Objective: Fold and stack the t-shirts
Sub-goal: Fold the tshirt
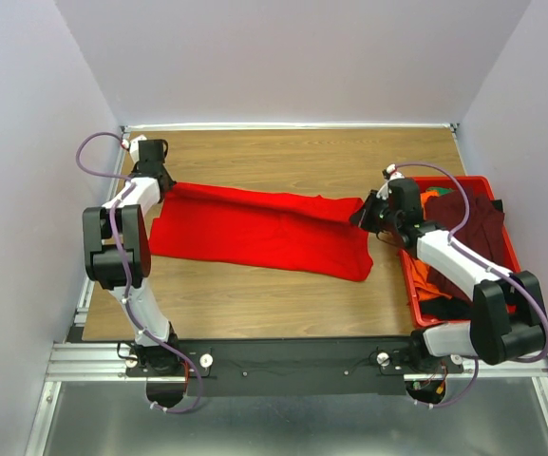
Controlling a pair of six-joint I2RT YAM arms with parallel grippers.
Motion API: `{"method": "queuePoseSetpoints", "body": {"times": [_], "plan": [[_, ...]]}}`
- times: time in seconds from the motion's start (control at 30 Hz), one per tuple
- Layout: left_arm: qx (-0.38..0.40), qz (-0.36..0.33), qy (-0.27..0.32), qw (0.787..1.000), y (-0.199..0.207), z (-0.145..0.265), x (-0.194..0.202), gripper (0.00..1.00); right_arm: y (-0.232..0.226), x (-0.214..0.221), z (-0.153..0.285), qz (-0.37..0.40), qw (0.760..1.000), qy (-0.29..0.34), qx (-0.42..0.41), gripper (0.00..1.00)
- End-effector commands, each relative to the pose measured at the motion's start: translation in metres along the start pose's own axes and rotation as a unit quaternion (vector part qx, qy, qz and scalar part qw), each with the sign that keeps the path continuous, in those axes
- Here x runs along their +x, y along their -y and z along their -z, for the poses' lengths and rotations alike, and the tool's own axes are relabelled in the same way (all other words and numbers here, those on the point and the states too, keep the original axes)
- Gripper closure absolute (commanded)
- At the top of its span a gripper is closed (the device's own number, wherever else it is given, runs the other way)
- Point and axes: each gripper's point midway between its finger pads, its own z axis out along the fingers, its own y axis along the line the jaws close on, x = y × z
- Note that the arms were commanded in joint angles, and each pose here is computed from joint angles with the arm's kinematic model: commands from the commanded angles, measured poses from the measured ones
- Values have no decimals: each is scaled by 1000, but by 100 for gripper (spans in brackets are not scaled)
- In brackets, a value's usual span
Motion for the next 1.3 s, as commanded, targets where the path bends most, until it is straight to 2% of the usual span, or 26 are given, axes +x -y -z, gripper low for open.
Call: {"method": "queuePoseSetpoints", "body": {"times": [0.0,0.17,0.2,0.23,0.3,0.33,0.37,0.4,0.5,0.57,0.73,0.83,1.0,1.27], "plan": [[-19,17,26,999,-10,12,-15,100,2,6,4,-4,1000,0,5,100],[-26,24,22,999,-15,14,-9,100,6,15,3,-9,1000,-10,8,100],[-27,25,20,999,-16,15,-7,96,6,17,3,-10,1000,-12,7,99],[-28,32,20,999,-16,16,-6,82,6,18,3,-12,1000,-14,5,91],[-24,39,25,999,-16,21,-9,68,3,18,5,-11,1000,-15,-2,74],[-16,41,28,999,-13,24,-10,62,1,17,6,-9,1000,-12,-5,55],[-12,43,31,999,-13,26,-12,53,0,15,8,-9,1000,-9,-7,47],[-4,47,40,998,-9,34,-19,51,-2,10,11,-7,1000,-2,-10,41],[22,57,53,997,-2,49,-31,49,-9,2,14,-11,1000,2,-17,33],[47,61,63,995,6,60,-38,49,-13,-2,13,-11,1000,4,-21,33],[120,43,42,991,39,68,-31,49,-15,-23,-6,-11,1000,9,-7,33],[128,32,35,991,52,62,-28,50,-13,-27,-29,-6,1000,0,11,35],[133,19,-6,991,64,42,-8,53,-26,-62,-63,31,999,20,21,37],[155,2,-25,988,77,41,-3,55,-15,-50,-125,74,997,-25,24,39]]}}
